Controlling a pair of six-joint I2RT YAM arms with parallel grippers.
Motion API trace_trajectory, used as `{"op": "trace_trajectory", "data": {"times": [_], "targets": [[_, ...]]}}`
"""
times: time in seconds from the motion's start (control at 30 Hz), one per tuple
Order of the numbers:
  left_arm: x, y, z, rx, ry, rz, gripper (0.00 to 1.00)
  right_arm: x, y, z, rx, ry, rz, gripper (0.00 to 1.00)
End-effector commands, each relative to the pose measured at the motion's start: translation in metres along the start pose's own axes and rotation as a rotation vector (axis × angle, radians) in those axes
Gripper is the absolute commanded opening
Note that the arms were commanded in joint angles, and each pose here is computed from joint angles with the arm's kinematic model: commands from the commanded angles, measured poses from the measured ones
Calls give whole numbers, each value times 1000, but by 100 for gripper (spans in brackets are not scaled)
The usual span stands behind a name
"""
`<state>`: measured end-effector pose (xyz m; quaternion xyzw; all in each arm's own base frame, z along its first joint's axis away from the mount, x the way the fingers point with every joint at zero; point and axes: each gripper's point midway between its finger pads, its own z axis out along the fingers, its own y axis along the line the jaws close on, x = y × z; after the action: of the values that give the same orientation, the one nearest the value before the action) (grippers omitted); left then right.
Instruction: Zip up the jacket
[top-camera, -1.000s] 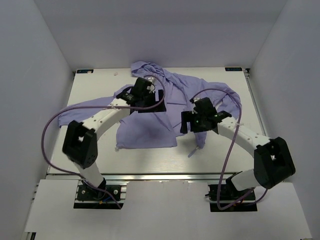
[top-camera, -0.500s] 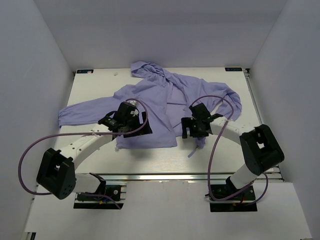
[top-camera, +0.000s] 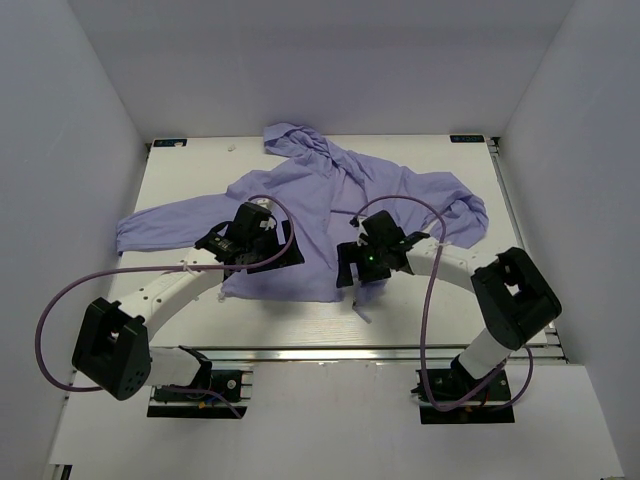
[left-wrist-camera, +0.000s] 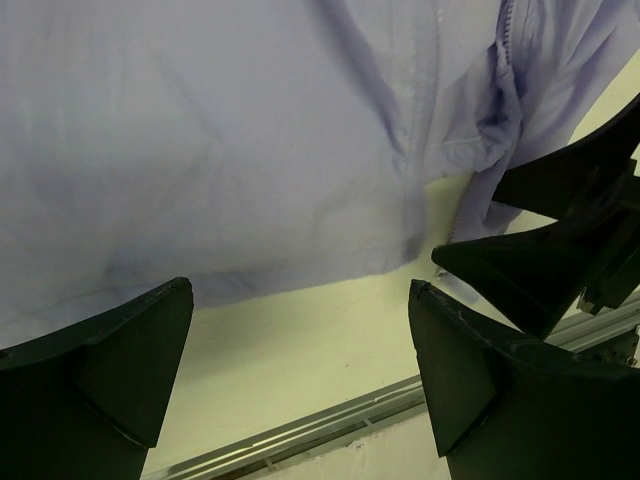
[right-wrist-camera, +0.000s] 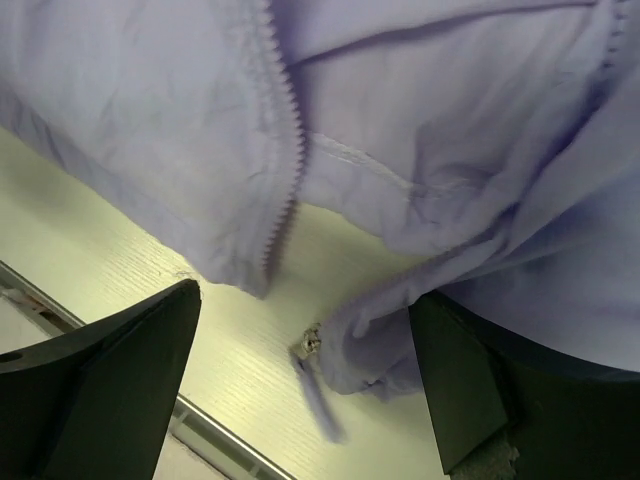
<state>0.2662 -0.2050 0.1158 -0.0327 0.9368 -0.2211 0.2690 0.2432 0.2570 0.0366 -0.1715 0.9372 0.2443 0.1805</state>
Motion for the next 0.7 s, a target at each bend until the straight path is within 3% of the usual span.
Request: {"op": "trace_trajectory", "data": {"times": [0.0, 0.13, 0.2, 0.43, 0.67], "targets": [[-4, -4, -1, 15, -16, -9, 98, -16, 9, -12, -20, -62, 25, 89], [-3, -3, -2, 5, -14, -11, 98, -16, -52, -35, 365, -75, 72, 89], [-4, 0, -2, -7, -22, -16, 98, -13, -61, -45, 428, -73, 78, 89], [-3, 3, -1, -19, -19, -21, 98, 1, -43, -67, 317, -90, 26, 90], [3, 0, 6, 19, -6, -18, 98, 24, -33, -51, 287, -33, 46, 89]]}}
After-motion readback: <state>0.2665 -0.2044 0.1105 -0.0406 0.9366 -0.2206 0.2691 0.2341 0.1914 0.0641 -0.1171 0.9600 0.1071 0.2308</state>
